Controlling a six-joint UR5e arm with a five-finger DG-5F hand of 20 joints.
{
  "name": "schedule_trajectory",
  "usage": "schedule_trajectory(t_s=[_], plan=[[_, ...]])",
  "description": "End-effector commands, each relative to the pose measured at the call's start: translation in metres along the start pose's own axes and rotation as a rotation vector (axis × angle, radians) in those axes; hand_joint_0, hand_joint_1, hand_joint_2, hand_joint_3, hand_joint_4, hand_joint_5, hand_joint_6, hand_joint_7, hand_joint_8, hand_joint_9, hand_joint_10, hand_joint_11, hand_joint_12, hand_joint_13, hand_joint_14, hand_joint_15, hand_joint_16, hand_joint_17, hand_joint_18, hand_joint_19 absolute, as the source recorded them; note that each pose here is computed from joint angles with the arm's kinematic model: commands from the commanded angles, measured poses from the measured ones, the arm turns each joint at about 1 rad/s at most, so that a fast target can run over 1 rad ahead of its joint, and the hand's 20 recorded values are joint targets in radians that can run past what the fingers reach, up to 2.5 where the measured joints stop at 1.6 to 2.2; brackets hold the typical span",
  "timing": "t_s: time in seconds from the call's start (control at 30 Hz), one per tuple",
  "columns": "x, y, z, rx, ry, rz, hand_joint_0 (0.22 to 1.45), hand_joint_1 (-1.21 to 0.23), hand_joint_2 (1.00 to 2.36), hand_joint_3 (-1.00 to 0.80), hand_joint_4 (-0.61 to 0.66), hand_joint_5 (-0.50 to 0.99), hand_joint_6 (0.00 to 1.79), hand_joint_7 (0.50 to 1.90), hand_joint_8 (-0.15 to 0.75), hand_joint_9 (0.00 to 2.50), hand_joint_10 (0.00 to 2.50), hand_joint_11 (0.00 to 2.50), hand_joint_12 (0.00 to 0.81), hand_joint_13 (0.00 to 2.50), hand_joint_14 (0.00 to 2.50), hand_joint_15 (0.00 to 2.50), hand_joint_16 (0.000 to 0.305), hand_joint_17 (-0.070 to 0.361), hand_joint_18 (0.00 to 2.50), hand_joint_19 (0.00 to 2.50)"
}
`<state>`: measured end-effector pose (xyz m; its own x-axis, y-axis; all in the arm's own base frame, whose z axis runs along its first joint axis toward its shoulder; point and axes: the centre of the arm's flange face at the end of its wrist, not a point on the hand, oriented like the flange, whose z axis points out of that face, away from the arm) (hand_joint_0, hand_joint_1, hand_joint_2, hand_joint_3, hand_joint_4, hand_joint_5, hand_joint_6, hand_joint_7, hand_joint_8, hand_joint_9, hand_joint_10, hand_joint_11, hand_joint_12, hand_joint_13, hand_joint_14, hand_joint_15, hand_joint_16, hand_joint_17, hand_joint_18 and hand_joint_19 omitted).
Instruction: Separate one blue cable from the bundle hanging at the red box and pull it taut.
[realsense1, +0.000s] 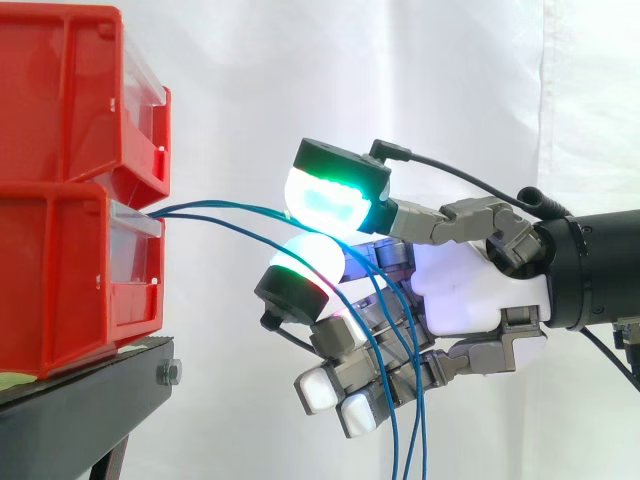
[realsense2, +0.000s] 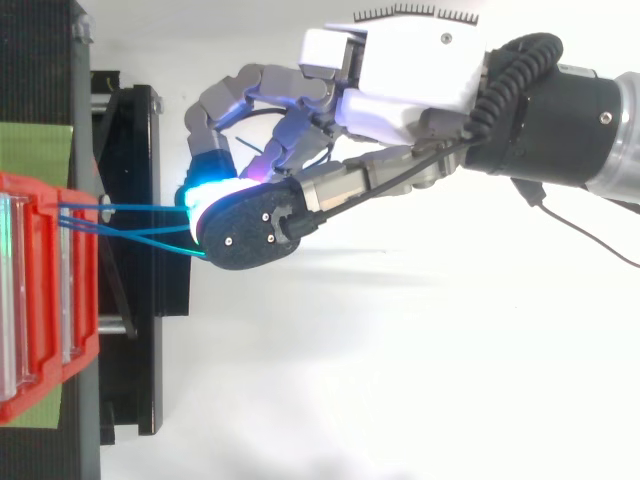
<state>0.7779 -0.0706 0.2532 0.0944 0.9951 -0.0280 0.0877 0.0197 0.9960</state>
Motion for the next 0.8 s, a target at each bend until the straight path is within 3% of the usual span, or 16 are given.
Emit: schedule_trajectory(t_s=[0.0, 0.33, 0.63, 0.67, 0.7, 0.77], plan=[[0.0001, -0.0001, 0.0, 0.0, 0.0, 0.0, 0.65, -0.76, 1.0, -0.5, 0.09, -0.19, 0.93, 1.27, 0.278, 1.06, 0.02, 1.05, 0.317, 0.86, 0.02, 0.58, 0.043, 0.097, 0.74, 0.64], [0.0001, -0.0001, 0.0, 0.0, 0.0, 0.0, 0.58, -0.55, 1.0, -0.5, 0.13, -0.18, 0.92, 1.25, 0.305, 1.08, 0.02, 1.02, 0.337, 0.88, 0.02, 0.59, 0.045, 0.101, 0.76, 0.67], [0.0004, -0.0001, 0.0, 0.0, 0.003, 0.001, 0.69, -0.77, 1.02, -0.34, 0.09, -0.19, 0.92, 1.35, 0.29, 1.02, 0.02, 1.04, 0.329, 0.86, 0.02, 0.58, 0.044, 0.1, 0.75, 0.65], [0.0004, -0.0008, -0.0002, 0.002, 0.003, 0.001, 0.71, -0.79, 1.02, -0.33, 0.05, -0.19, 0.93, 1.36, 0.283, 1.01, 0.02, 1.03, 0.326, 0.86, 0.02, 0.58, 0.044, 0.099, 0.75, 0.64], [0.0, -0.0008, -0.0002, 0.002, 0.0, 0.001, 0.73, -0.8, 1.01, -0.36, -0.1, -0.19, 0.93, 1.33, 0.245, 1.05, 0.02, 1.04, 0.312, 0.87, 0.02, 0.58, 0.043, 0.097, 0.75, 0.64], [0.0001, -0.0001, 0.0, 0.0, 0.0, 0.001, 0.74, -0.83, 1.0, -0.46, -0.16, -0.17, 0.93, 1.36, 0.207, 1.13, 0.02, 1.03, 0.299, 0.91, 0.02, 0.59, 0.041, 0.092, 0.75, 0.64]])
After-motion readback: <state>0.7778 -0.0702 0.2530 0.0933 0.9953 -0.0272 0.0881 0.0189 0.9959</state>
